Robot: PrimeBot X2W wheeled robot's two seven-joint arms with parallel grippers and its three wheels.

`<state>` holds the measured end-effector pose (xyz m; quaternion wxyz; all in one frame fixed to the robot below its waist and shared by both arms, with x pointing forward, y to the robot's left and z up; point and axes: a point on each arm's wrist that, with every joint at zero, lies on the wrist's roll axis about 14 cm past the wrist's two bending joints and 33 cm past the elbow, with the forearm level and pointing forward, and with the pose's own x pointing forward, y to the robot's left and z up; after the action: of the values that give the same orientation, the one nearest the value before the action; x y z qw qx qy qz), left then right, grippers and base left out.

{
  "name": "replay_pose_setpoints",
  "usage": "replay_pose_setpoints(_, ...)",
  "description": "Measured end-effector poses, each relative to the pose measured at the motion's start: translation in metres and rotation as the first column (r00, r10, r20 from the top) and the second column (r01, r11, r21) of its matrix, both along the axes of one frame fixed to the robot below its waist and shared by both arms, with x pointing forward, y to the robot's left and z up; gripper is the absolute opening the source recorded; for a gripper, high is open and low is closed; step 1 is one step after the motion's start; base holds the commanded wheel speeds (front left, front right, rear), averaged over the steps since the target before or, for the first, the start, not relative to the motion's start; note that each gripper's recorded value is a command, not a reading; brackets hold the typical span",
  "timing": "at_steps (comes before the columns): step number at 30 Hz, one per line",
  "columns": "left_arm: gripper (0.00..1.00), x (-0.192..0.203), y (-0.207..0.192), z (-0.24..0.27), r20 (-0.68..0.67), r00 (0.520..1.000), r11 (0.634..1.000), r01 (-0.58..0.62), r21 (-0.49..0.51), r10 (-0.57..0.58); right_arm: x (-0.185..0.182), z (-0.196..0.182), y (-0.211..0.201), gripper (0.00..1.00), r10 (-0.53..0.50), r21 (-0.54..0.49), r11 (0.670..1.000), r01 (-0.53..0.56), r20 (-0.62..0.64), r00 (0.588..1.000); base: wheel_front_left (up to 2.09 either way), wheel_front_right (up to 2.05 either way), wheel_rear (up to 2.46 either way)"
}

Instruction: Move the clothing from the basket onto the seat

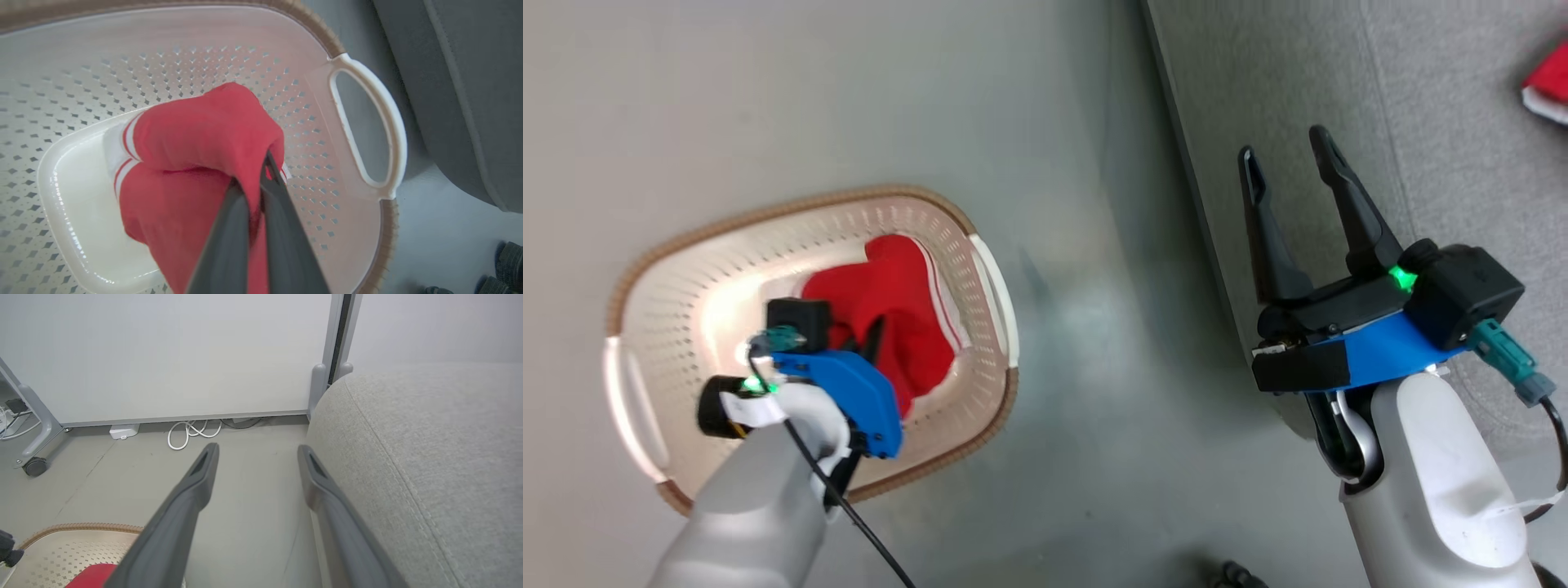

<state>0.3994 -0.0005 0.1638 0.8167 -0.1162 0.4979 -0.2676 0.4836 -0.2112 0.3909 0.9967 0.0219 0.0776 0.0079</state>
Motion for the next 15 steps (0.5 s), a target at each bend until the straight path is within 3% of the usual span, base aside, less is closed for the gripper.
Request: replay_pose_setpoints(15, 0.00, 0.019, -0.020, 0.132, 0.316, 0.948, 0.995, 0.061, -0.081, -0.033, -0.021, 0.065, 0.026, 1.00, 0.052, 0.014, 0.998, -0.054, 0.078, 0.996, 0.00, 0.00, 0.00)
